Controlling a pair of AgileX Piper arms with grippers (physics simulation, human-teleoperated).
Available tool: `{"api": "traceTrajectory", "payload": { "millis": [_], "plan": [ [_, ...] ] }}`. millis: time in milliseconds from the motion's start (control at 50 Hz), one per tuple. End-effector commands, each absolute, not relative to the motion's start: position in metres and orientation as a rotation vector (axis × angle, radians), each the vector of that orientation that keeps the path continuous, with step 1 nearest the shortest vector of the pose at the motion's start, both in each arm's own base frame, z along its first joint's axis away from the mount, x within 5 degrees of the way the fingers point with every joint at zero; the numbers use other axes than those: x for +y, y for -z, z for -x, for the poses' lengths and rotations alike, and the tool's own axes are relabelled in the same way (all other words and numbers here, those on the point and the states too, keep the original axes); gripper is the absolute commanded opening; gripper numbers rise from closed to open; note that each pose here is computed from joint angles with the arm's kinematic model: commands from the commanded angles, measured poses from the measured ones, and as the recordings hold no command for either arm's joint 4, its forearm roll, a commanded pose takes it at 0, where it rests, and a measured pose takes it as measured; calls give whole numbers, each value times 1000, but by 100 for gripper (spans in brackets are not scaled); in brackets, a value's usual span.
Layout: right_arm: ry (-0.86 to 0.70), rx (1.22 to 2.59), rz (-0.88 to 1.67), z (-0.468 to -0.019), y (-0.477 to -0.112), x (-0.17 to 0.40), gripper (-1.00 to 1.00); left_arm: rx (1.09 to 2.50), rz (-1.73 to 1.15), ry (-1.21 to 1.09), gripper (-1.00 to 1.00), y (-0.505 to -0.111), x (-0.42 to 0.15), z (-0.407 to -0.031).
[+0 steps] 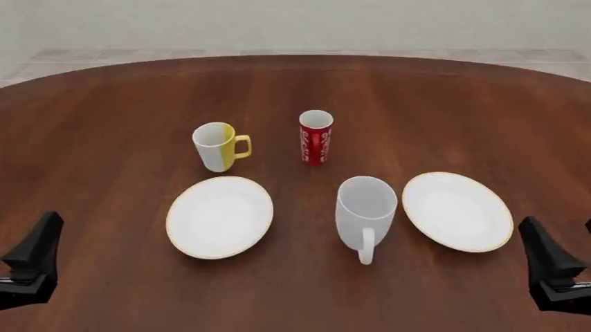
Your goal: Put the white mug on the left plate.
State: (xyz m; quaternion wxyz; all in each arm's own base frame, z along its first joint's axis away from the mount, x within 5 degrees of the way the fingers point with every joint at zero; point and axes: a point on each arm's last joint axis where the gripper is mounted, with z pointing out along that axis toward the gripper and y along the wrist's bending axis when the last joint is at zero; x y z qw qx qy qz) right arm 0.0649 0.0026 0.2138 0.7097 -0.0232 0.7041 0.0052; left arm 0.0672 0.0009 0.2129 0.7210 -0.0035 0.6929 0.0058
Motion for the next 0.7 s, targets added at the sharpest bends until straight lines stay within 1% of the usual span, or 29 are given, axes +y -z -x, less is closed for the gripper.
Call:
{"api": "traceTrajectory", "payload": {
  "millis": [20,140,180,200,340,520,620,700],
  "plan": [
    [-87,1660,123,-80,-218,11,100,1536,8,-17,100,-212,1,-68],
    [-118,1711,158,-95,-220,17,100,1539,5,-18,100,-213,1,-69],
    [-138,1761,184,-105,-219,21,100,1540,5,-18,100,-213,1,-70],
    [-138,1761,184,-105,-218,21,100,1540,5,-18,100,-213,1,-70],
    [-174,1871,234,-122,-216,31,100,1543,1,-22,100,-212,1,-70],
    [-197,1963,281,-127,-213,38,100,1546,3,-22,100,-212,1,-72],
    [-197,1992,294,-122,-211,38,100,1547,5,-22,100,-212,1,-72],
    [-209,2042,308,-118,-205,39,100,1547,7,-23,100,-212,1,-71]
  ]
}}
